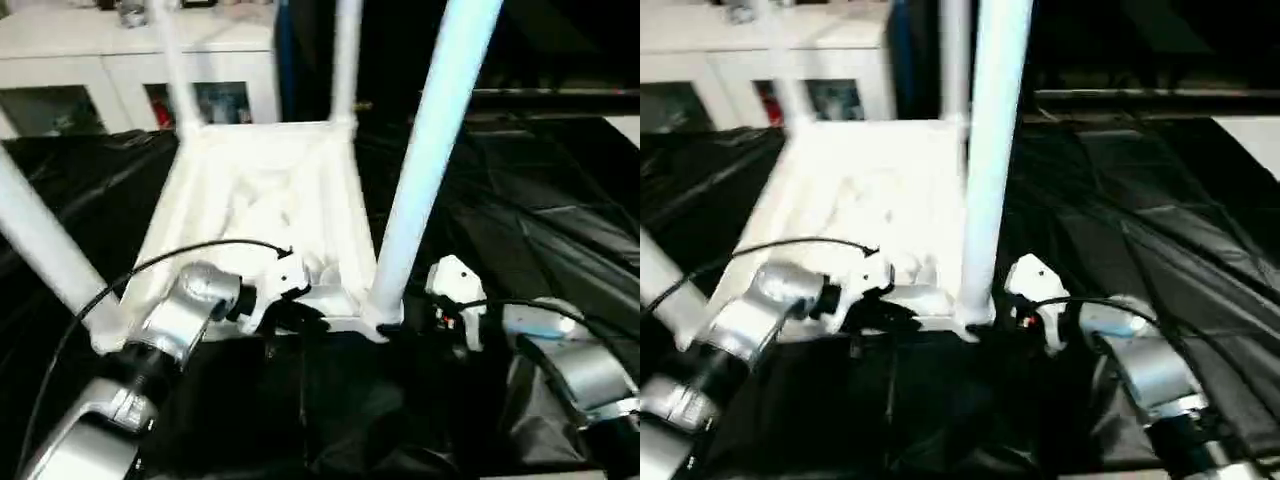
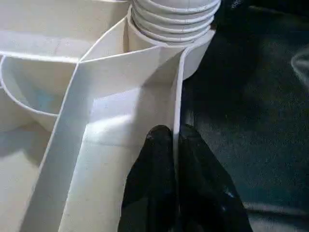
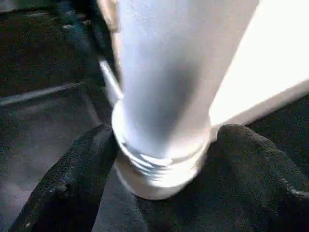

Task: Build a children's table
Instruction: Rotate leg to tighten

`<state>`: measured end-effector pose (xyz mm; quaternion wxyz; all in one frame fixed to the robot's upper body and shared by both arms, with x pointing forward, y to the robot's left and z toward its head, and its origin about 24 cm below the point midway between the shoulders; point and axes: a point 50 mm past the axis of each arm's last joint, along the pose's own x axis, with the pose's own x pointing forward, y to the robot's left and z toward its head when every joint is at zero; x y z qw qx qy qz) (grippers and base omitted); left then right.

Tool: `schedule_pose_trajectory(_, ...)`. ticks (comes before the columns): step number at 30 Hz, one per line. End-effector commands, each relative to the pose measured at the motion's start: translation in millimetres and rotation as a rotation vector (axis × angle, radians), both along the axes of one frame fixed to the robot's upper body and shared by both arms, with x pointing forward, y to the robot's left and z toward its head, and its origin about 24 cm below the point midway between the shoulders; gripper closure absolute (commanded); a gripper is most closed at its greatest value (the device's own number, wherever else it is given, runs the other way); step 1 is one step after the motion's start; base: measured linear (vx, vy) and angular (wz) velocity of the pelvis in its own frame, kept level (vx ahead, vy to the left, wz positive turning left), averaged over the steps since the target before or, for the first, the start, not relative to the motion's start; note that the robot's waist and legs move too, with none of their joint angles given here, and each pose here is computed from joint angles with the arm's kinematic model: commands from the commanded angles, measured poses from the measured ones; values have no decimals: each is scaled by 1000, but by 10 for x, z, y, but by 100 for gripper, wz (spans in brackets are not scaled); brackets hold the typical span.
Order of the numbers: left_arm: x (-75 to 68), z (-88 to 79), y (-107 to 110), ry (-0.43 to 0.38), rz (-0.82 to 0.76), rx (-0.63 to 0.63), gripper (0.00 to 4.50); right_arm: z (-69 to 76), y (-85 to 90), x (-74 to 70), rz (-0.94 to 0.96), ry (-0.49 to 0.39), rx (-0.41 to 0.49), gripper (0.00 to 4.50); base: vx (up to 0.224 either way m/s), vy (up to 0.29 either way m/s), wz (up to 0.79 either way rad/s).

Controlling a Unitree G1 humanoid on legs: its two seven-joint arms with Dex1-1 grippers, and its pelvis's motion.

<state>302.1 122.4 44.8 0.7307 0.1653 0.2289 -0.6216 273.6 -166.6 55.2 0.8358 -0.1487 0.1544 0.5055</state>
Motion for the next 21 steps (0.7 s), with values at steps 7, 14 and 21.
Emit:
schedule_pose_trajectory(7,-110,3,-7,19,17,-64,449,106,85,110,-18,-47,111,75,0,0,0)
schedule_pose_trajectory(14,-95,23,11,16,22,-47,450,76,116,178,28,-25,90,94,0,0,0)
schedule_pose_trajectory(21,-89,11,20,10,24,-32,450,31,135,194,65,-17,56,147,0,0,0)
